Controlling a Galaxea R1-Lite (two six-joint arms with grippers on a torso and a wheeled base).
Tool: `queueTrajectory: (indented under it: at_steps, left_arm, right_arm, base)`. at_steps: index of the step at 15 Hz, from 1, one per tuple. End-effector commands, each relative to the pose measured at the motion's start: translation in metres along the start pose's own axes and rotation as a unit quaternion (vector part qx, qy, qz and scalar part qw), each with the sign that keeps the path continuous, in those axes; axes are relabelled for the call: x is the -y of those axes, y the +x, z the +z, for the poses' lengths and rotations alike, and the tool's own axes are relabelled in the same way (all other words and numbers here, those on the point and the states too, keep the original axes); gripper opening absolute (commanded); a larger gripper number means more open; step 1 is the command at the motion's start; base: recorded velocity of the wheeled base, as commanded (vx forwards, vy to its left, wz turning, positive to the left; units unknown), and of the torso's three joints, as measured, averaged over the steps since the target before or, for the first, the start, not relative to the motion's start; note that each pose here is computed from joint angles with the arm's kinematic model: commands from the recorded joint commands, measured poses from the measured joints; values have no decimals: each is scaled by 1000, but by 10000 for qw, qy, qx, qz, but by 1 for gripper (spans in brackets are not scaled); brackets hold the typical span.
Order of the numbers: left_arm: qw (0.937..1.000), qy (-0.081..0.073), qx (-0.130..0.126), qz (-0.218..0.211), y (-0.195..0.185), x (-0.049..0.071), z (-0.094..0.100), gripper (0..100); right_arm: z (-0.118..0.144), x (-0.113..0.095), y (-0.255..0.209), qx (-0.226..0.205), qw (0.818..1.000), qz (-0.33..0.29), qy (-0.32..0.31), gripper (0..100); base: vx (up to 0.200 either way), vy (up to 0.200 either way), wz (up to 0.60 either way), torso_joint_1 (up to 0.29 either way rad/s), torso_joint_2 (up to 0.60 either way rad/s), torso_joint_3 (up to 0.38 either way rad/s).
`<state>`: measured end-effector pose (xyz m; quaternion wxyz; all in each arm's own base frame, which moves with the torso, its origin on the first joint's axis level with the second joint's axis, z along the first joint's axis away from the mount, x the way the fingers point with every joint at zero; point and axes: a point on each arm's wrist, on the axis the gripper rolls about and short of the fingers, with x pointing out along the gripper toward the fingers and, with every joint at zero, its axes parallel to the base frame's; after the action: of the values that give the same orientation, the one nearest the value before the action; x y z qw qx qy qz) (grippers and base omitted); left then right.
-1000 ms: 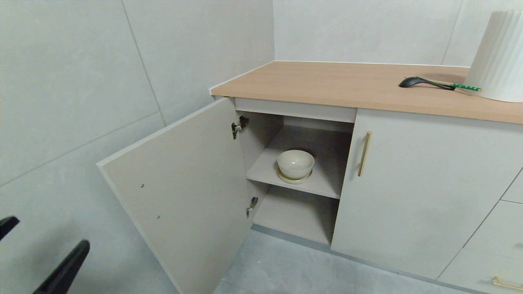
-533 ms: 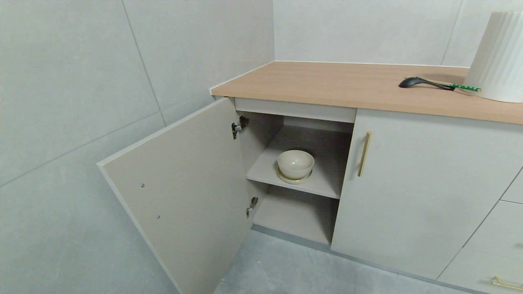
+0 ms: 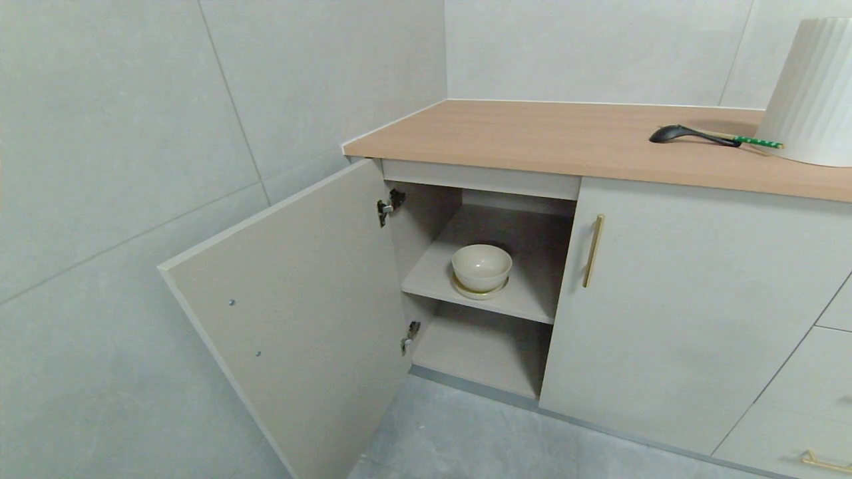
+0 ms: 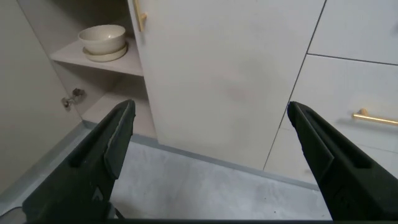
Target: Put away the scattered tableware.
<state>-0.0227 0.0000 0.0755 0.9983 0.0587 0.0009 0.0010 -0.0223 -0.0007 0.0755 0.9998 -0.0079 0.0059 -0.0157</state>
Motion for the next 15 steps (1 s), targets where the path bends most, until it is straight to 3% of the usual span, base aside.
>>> queueTrajectory:
  at_steps: [1, 2, 3, 4, 5, 6, 7, 8, 9, 10, 11, 12, 13, 15]
  left_arm:
    - [9996, -273, -18, 42, 0, 0, 0, 100]
    - [9987, -503, -9, 27, 0, 0, 0, 100]
    - [9984, -525, 185, 1, -1, -1, 5, 100]
    - [9878, -395, 1494, -214, -16, -5, 59, 100]
    - [9893, -374, 1348, -424, -13, -7, 83, 100]
    - [9920, -585, 999, -500, -4, -8, 89, 100]
    - [9872, -1269, 664, -701, 6, -8, 87, 100]
    - [9802, -1684, 606, -848, 16, -8, 94, 100]
    - [9778, -1768, 704, -875, 26, -9, 103, 100]
    - [9789, -1713, 669, -885, 35, -9, 105, 100]
    - [9850, -1344, 544, -934, 47, -8, 104, 100]
    - [9868, -1032, 489, -1146, 50, -7, 100, 100]
    - [9874, -846, 430, -1268, 49, -5, 95, 100]
    - [9882, -760, 293, -1300, 51, -5, 89, 100]
  right_arm:
    - [0, 0, 0, 27, 10000, 11, 2, 100]
    - [0, 0, 0, 27, 10000, 19, -21, 100]
    - [0, 0, 0, 19, 10000, 19, -22, 100]
    - [0, 0, 0, -42, 10000, 20, -23, 100]
    - [1, 0, 4, -247, 9996, 93, -39, 100]
    - [2, 0, 6, -415, 9990, 150, -52, 100]
    - [2, 0, 7, -446, 9989, 128, -51, 100]
    - [2, -1, 7, -442, 9990, -50, -19, 100]
    - [1, -1, 6, -422, 9988, -242, -1, 100]
    - [1, -1, 6, -422, 9988, -234, -2, 100]
    - [2, -2, 6, -406, 9990, -172, -22, 100]
    - [2, -3, 6, -357, 9990, 252, -109, 100]
    - [2, -3, 3, -194, 9973, 686, -189, 100]
    - [1, -3, 3, -182, 9956, 878, -263, 100]
  base:
    - [0, 0, 0, 0, 0, 0]
    - [0, 0, 0, 0, 0, 0]
    - [0, 0, 0, 0, 0, 0]
    - [0, 0, 0, 0, 0, 0]
    - [0, 0, 0, 0, 0, 0]
    - [0, 0, 0, 0, 0, 0]
    - [0, 0, 0, 0, 0, 0]
    - [0, 0, 0, 0, 0, 0]
    - [0, 0, 0, 0, 0, 0]
    - [0, 0, 0, 0, 0, 0]
    - [0, 0, 0, 0, 0, 0]
    - [0, 0, 0, 0, 0, 0]
    - [0, 0, 0, 0, 0, 0]
    - [0, 0, 0, 0, 0, 0]
